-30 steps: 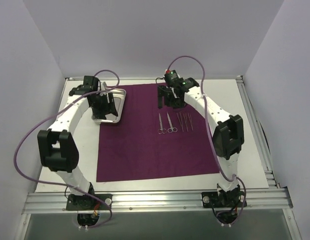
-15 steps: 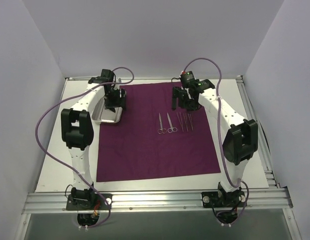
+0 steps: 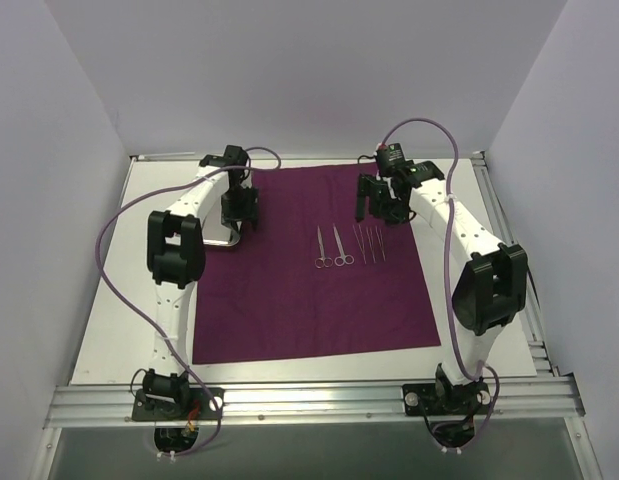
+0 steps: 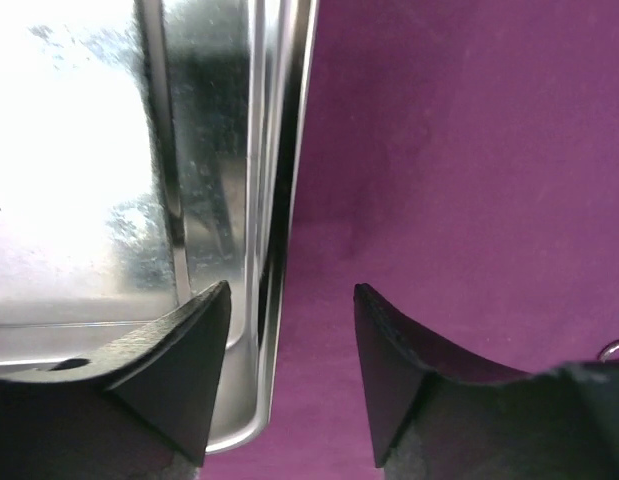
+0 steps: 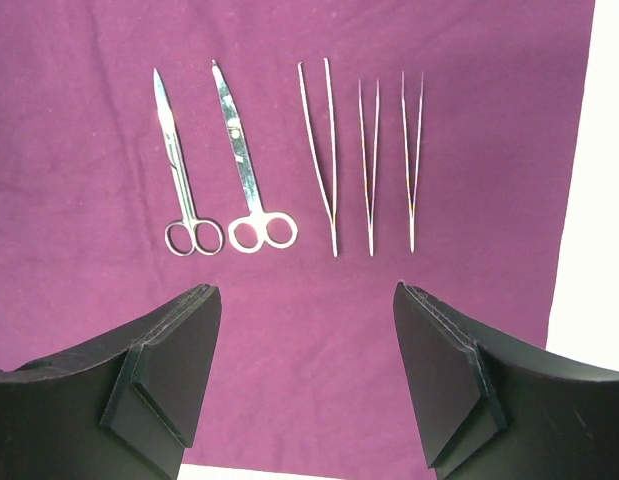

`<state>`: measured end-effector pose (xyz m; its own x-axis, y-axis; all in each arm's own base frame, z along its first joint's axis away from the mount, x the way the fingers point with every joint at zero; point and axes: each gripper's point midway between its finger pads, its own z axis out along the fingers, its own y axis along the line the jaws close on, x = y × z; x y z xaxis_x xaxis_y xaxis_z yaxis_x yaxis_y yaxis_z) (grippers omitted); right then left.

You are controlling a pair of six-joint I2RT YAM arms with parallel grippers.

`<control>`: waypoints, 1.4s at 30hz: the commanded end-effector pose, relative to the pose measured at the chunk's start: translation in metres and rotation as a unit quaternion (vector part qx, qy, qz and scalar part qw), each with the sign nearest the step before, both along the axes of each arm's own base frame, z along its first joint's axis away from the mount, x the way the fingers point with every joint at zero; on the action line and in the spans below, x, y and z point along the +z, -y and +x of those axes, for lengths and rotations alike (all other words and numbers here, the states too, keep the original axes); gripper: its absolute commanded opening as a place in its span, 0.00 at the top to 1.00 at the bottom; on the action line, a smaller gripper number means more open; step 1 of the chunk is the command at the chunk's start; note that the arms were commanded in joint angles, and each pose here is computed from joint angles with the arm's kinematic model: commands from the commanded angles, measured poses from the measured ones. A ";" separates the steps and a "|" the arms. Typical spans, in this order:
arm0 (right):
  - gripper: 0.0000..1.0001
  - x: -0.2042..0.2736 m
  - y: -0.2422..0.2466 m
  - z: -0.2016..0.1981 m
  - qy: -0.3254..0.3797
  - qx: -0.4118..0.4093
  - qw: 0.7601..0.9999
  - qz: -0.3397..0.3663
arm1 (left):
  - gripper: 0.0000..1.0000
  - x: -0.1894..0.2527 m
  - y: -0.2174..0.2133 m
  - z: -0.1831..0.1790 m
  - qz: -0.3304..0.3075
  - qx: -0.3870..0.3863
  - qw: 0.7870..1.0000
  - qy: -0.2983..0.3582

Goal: Open and lay out the surgical kit
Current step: Adjust the container in the surgical kit, then reset both arms

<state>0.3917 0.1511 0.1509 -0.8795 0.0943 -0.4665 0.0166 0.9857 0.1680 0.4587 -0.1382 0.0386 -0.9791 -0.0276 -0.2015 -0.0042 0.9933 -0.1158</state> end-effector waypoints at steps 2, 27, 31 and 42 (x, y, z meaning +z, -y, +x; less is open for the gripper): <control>0.29 0.018 0.005 -0.003 0.019 0.002 1.000 0.008 | 0.42 0.024 0.002 0.016 0.002 0.011 1.000 0.024; 0.29 0.009 0.011 -0.008 0.005 0.002 1.000 0.008 | 0.52 0.033 0.045 0.035 -0.071 0.036 0.996 0.038; 0.29 0.009 0.011 -0.009 0.008 0.002 1.000 0.009 | 0.26 0.052 0.034 0.039 -0.046 0.038 0.996 0.071; 0.00 0.005 -0.011 -0.017 0.023 0.025 0.997 0.068 | 0.06 0.198 0.018 0.018 -0.092 0.052 0.958 0.265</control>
<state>0.3786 0.1499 0.1347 -0.8891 0.1015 -0.4464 0.0006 0.9754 0.2206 0.4664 -0.1533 0.1202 -0.9133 -0.1360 -0.3840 -0.0686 0.9805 -0.1842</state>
